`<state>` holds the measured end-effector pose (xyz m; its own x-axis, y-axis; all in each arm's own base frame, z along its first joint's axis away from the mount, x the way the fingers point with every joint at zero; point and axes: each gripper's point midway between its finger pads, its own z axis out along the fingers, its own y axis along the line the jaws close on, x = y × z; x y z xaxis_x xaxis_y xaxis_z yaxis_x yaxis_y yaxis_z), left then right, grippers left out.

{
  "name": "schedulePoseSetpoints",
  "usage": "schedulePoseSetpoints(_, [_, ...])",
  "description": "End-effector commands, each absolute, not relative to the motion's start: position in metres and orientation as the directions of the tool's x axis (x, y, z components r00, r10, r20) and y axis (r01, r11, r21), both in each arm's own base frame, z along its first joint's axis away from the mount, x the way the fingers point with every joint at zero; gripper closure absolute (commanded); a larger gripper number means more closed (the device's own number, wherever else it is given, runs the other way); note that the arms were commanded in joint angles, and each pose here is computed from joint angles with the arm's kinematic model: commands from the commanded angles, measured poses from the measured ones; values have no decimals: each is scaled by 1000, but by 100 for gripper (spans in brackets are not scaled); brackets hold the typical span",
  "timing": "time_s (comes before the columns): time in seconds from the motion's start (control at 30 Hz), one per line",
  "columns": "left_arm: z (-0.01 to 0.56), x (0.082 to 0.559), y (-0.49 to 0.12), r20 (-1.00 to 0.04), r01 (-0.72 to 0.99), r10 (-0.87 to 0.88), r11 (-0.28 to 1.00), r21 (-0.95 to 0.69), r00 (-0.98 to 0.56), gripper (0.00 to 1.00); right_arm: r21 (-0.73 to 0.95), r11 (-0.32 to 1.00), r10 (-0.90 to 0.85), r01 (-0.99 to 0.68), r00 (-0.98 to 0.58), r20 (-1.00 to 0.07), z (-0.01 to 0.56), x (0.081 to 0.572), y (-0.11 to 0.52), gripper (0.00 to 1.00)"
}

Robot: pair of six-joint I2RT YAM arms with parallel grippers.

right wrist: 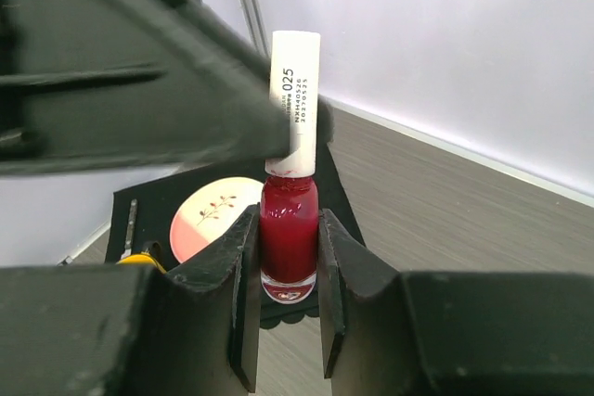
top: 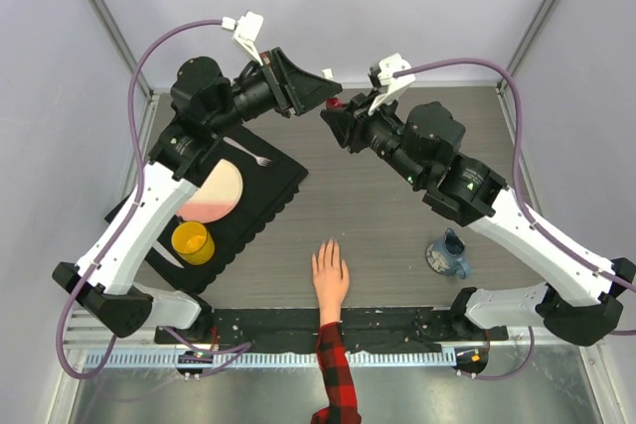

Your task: Paint the nails

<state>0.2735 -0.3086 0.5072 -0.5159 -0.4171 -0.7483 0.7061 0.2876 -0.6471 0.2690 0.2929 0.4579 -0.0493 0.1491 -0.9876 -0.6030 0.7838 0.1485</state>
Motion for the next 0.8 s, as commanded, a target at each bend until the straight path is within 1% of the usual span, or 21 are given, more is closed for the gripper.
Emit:
schedulePoseSetpoints(0.0, [516,252,-301,-761,739,-405,249,-626,-507,41,207,703,242,-680,-45,-969,477,272,283,99])
schedulePoseSetpoints(0.03, [517,254,-296,-764,741,-415,260,-620,-494,39,236,683,265,-691,-66,-962,478,272,280,99])
schedulePoseSetpoints(0.07, [517,255,-293,-765,740,-418,265,-619,-490,38,229,610,253,-758,-88,-963,478,263,288,99])
schedulePoseSetpoints(0.1, [520,254,-290,-765,740,-424,266,-618,-485,36,228,602,254,-766,-87,-963,479,269,280,99])
schedulePoseSetpoints(0.13, [521,255,-285,-766,743,-426,264,-615,-482,35,227,568,248,-791,-98,-964,480,267,281,99])
schedulePoseSetpoints(0.17, [521,255,-284,-757,737,-429,257,-625,-493,34,239,496,232,-835,-138,-963,477,258,287,99])
schedulePoseSetpoints(0.2, [526,253,-281,-760,750,-436,243,-615,-482,34,239,457,231,-857,-145,-962,481,253,287,99])
schedulePoseSetpoints(0.27, [527,253,-279,-755,753,-431,222,-620,-495,34,265,408,225,-874,-185,-957,480,254,285,99])
schedulePoseSetpoints(0.3, [529,252,-279,-750,754,-430,206,-623,-502,34,262,326,204,-908,-203,-958,483,242,289,99])
schedulePoseSetpoints(0.43, [523,257,-287,-737,742,-397,178,-647,-548,38,308,217,189,-926,-270,-944,486,230,291,99])
schedulePoseSetpoints(0.47, [527,252,-290,-742,757,-384,149,-637,-549,40,318,194,184,-928,-284,-941,485,229,293,99])
schedulePoseSetpoints(0.53, [526,253,-294,-730,751,-373,118,-650,-573,42,356,137,172,-925,-331,-928,485,224,299,99])
schedulePoseSetpoints(0.6, [533,249,-296,-738,769,-368,88,-633,-566,43,376,113,188,-920,-352,-917,487,224,301,99])
schedulePoseSetpoints(0.7, [537,247,-297,-739,776,-362,65,-628,-568,46,376,120,206,-919,-347,-915,488,228,302,99])
schedulePoseSetpoints(0.73, [536,246,-298,-741,776,-358,63,-627,-569,48,380,130,213,-916,-349,-913,488,231,302,99])
schedulePoseSetpoints(0.77, [536,246,-298,-741,776,-355,64,-628,-570,55,381,137,216,-914,-348,-912,488,232,302,99])
